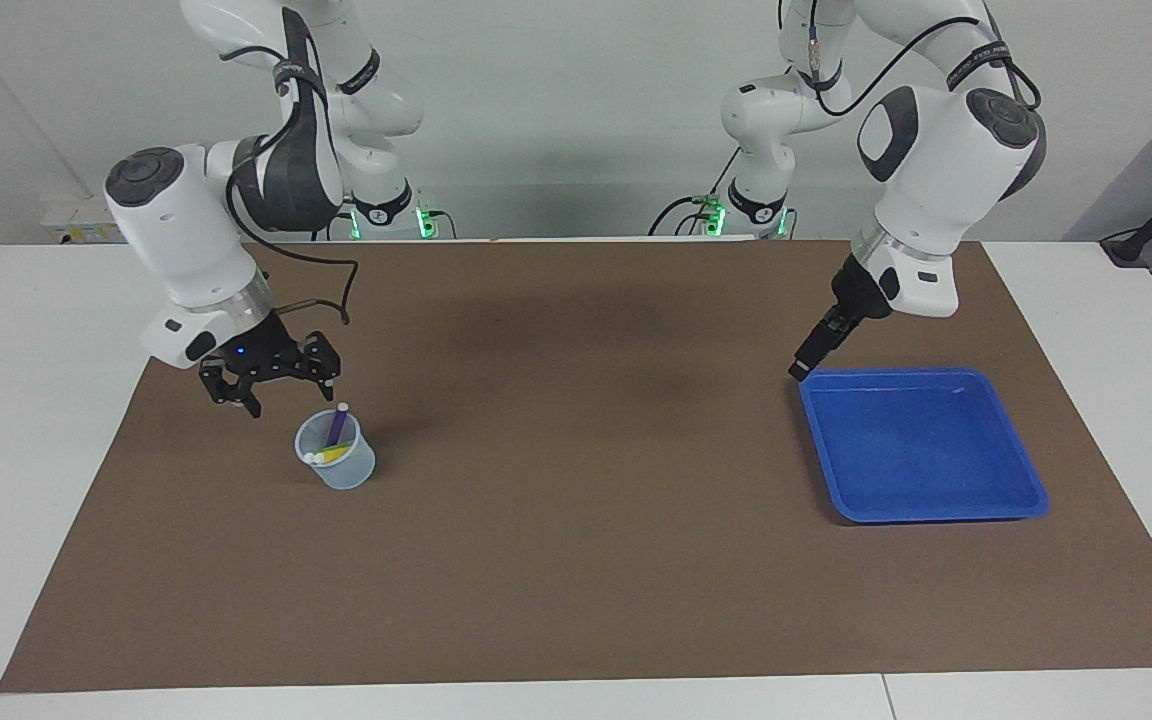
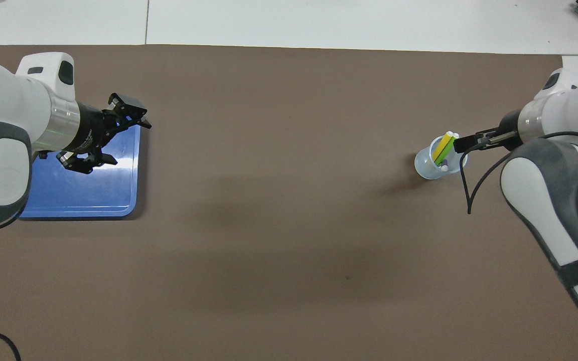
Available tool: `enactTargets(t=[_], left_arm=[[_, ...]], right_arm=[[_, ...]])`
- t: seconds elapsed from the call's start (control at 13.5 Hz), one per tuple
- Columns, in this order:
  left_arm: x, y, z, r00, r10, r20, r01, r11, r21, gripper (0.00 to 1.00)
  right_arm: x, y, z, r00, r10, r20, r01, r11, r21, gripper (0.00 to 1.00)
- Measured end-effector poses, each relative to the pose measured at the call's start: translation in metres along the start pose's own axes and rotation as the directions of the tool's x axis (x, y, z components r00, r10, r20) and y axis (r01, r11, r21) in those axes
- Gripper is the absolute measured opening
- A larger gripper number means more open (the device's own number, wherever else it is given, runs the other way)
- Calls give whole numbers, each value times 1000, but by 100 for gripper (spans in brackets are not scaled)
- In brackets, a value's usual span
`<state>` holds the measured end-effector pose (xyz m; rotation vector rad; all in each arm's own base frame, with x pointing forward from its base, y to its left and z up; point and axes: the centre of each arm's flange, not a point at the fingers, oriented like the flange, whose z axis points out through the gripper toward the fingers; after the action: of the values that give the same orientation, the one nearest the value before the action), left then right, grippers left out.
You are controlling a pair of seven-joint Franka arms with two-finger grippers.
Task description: Transfer and insert pens with both arms
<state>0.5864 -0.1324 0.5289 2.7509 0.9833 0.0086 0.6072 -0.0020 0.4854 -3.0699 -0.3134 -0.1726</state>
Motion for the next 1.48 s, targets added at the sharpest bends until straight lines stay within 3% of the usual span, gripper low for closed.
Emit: enactTargets(t=[0.37,0.66,0.96,1.48], left_arm=[[10,-14,-5,995,101,-15,-100,994,52,100],[24,-41,-28,982,189,3,-189,978,91,100],[12,-63,-74,964,262,36,-264,945,193,100],[0,-74,-104,960,278,37,-280,937,210,100]], right_arm=[[-33,-1,-93,999,17,45,-17,1000,-9,100],[-64,-18,-143,998,36,54,-35,999,-22,100],[-69,-24,-153,998,42,46,-41,999,-28,100],[-68,-24,-152,998,43,48,-42,999,-27,100]])
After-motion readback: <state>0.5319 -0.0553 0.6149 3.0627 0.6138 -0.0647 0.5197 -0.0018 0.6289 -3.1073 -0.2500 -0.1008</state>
